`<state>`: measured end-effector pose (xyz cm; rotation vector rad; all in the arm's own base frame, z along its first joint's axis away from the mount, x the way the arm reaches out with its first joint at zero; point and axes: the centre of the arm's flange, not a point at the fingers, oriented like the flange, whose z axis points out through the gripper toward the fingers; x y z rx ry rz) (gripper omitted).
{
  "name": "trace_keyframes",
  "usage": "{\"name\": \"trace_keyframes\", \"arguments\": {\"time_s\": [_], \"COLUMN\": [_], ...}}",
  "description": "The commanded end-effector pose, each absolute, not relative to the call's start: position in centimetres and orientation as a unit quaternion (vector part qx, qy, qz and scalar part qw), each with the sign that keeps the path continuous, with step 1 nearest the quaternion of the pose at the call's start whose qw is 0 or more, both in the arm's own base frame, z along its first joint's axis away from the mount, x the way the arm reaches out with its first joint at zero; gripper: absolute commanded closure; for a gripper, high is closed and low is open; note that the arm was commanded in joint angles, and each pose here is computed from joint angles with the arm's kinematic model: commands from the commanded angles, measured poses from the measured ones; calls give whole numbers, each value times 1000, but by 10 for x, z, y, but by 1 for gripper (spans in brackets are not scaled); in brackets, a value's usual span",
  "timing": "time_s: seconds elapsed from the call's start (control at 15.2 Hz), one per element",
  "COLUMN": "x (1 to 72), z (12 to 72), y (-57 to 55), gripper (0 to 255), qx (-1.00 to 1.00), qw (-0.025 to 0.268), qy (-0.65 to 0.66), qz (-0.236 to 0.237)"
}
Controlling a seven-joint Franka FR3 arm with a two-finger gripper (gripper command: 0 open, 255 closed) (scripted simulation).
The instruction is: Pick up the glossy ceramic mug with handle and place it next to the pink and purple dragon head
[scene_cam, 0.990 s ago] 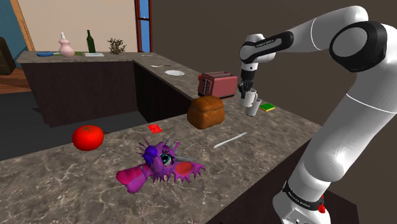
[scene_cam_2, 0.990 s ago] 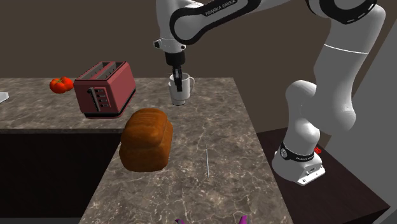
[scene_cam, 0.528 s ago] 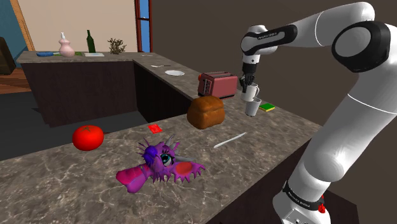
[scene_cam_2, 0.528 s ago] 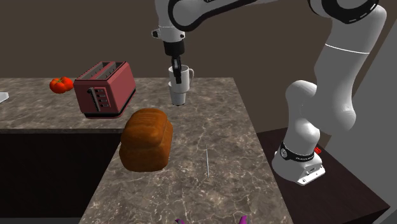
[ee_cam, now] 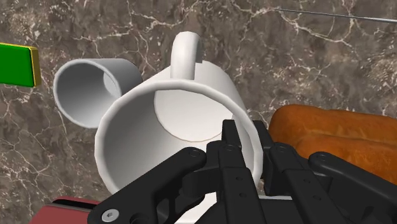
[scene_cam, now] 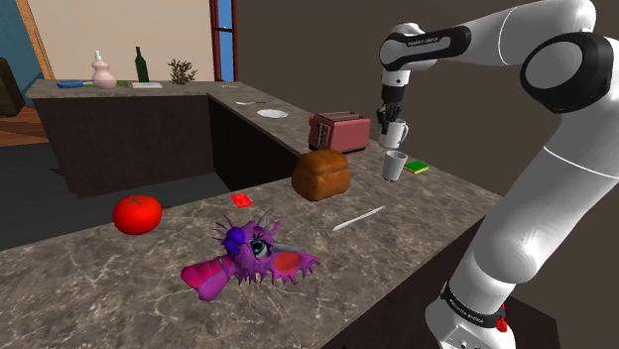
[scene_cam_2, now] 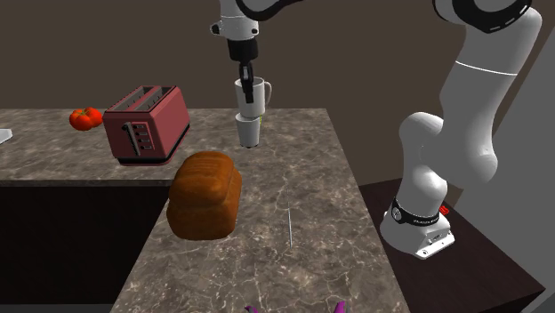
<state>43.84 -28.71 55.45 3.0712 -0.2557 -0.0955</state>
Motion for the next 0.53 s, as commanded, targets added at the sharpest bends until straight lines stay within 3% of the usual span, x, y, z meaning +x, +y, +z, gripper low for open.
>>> {"name": "trace_keyframes", "arguments": {"time_s": [0.0,0.46], "x": [439,447], "z": [564,580], "y": [-288,-249], "gripper": [255,255], "qx": [996,996], "qw": [29,29], "qy": [-83,-83], "qz": [-31,-31]}}
